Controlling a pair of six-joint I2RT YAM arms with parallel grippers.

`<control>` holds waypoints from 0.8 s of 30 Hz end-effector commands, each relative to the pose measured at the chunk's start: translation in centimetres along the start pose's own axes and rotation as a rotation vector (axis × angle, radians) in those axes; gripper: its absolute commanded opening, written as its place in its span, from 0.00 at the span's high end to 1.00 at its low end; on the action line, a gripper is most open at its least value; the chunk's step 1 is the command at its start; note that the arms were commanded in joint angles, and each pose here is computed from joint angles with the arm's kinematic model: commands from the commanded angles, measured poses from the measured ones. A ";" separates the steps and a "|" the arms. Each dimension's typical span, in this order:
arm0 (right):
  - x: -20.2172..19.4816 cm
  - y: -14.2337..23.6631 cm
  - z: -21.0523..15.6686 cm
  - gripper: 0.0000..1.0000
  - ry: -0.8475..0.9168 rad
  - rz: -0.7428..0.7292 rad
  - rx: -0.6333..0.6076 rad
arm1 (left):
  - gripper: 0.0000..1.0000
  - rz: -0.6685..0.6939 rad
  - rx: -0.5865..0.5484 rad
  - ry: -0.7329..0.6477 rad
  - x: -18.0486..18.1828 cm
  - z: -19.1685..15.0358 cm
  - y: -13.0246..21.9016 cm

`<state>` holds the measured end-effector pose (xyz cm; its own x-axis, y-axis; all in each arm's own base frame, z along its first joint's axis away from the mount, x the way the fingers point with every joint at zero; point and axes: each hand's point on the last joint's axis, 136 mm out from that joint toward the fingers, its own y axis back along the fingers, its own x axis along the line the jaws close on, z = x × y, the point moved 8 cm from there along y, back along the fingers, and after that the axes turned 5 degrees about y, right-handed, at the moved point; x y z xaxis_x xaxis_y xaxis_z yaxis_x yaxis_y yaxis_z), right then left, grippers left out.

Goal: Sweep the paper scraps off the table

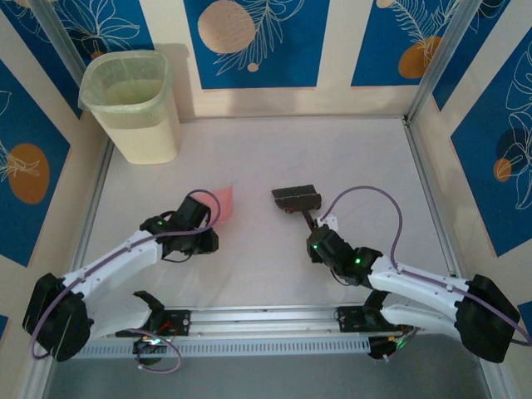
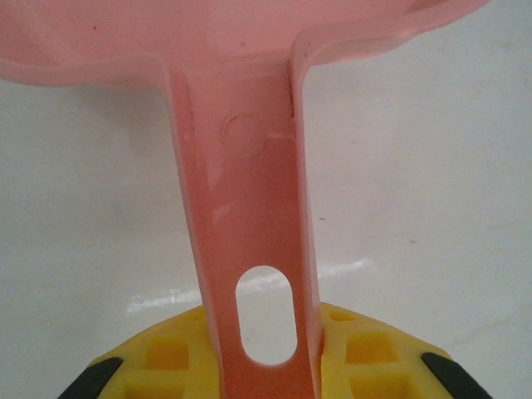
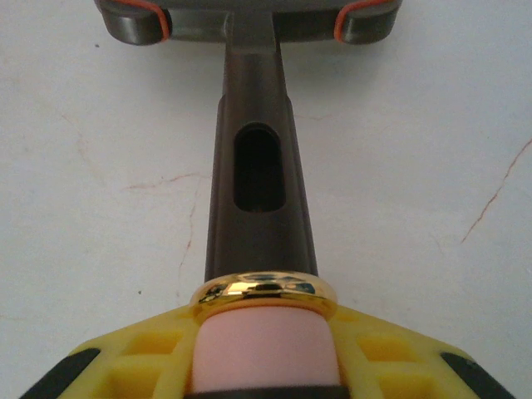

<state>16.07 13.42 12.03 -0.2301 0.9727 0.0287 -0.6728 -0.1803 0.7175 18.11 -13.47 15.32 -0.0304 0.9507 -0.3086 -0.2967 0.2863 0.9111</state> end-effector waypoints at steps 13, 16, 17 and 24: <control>2.5 -2.0 1.5 0.99 0.046 0.017 0.046 | 1.00 0.102 0.078 -0.105 -2.0 1.4 -5.7; 2.9 -2.9 1.3 0.98 0.058 0.008 0.099 | 1.00 0.112 0.091 -0.110 -2.5 2.1 -6.7; 3.0 -3.2 1.2 0.98 0.058 0.002 0.118 | 1.00 0.119 0.092 -0.113 -2.6 2.2 -6.9; 3.5 -5.0 0.8 0.84 0.060 -0.032 0.249 | 0.91 0.121 0.108 -0.121 -3.8 3.5 -8.3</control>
<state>19.16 17.49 9.29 -0.2597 0.9643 -0.0514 -0.5369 -0.1000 0.8377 23.75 -18.14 10.18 0.0157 0.9871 -0.1591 -0.2128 0.1587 0.9641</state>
